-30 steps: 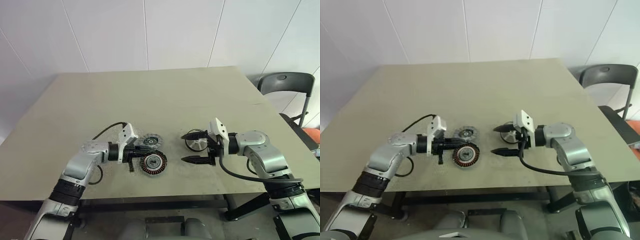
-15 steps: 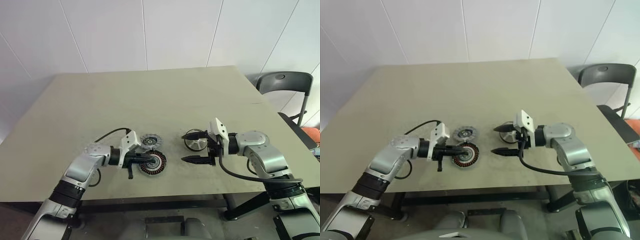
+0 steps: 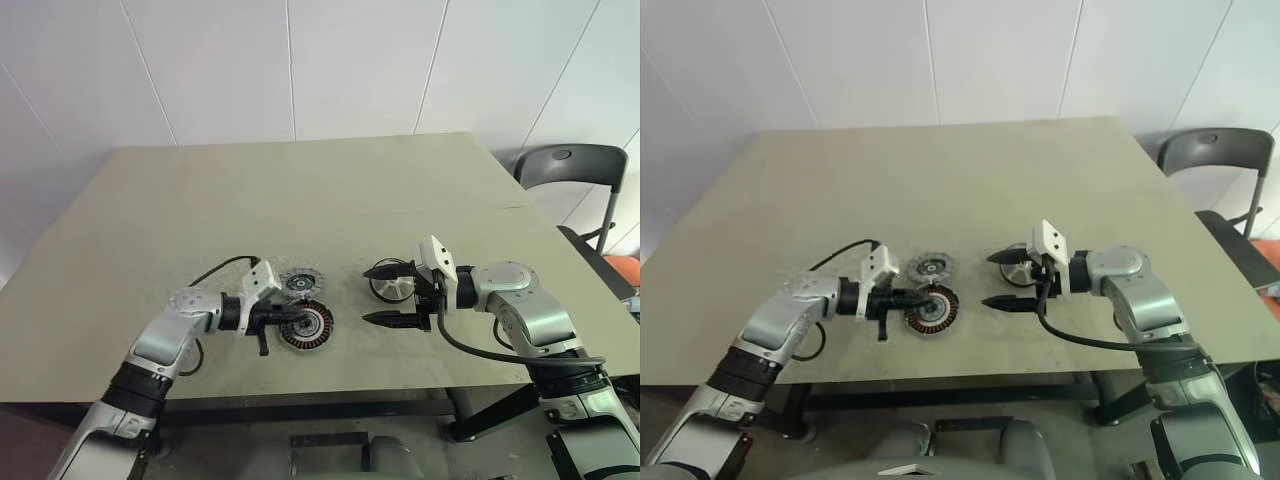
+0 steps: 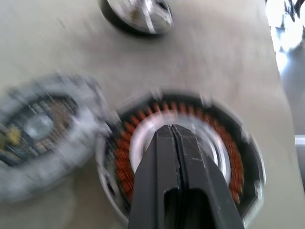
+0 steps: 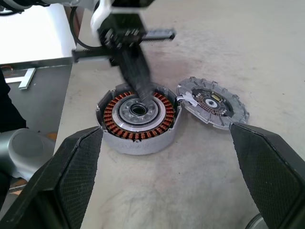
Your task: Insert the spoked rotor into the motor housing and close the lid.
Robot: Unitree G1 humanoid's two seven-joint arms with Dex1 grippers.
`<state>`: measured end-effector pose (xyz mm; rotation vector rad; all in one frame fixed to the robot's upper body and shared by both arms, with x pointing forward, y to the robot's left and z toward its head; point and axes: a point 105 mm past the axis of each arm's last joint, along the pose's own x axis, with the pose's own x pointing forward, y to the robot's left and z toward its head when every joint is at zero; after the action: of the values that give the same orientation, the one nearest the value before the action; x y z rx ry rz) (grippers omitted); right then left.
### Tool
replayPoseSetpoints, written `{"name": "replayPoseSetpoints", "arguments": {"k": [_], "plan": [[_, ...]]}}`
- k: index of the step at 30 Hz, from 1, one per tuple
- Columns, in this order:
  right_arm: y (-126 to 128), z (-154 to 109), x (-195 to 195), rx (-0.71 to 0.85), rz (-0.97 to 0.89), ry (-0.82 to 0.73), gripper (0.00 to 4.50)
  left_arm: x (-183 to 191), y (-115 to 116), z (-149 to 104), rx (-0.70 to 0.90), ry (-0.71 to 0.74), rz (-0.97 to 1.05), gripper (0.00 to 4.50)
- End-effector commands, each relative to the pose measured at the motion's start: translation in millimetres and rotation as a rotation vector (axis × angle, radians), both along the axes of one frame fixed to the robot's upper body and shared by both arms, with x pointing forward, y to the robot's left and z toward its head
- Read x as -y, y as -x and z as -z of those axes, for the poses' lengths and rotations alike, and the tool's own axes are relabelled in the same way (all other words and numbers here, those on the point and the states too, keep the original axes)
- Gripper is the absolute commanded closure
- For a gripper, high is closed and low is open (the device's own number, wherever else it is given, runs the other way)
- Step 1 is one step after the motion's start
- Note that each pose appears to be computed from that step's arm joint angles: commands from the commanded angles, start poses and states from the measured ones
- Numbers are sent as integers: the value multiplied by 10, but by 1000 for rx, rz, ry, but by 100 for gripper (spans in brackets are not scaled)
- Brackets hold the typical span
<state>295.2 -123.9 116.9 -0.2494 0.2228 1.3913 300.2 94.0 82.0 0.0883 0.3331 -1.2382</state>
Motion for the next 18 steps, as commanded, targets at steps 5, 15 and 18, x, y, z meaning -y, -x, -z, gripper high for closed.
{"name": "replayPoseSetpoints", "arguments": {"k": [5, 15, 18], "plan": [[-16, -136, -58, 58, -21, -19, 0, -186, -152, -376, 80, 49, -63, 448], [-14, -133, -66, 58, -22, -22, 0, 52, 73, -232, 4, 29, 66, 448], [-8, -133, -62, 58, -20, -22, 0, 55, 58, -221, 10, 22, 64, 448]]}}
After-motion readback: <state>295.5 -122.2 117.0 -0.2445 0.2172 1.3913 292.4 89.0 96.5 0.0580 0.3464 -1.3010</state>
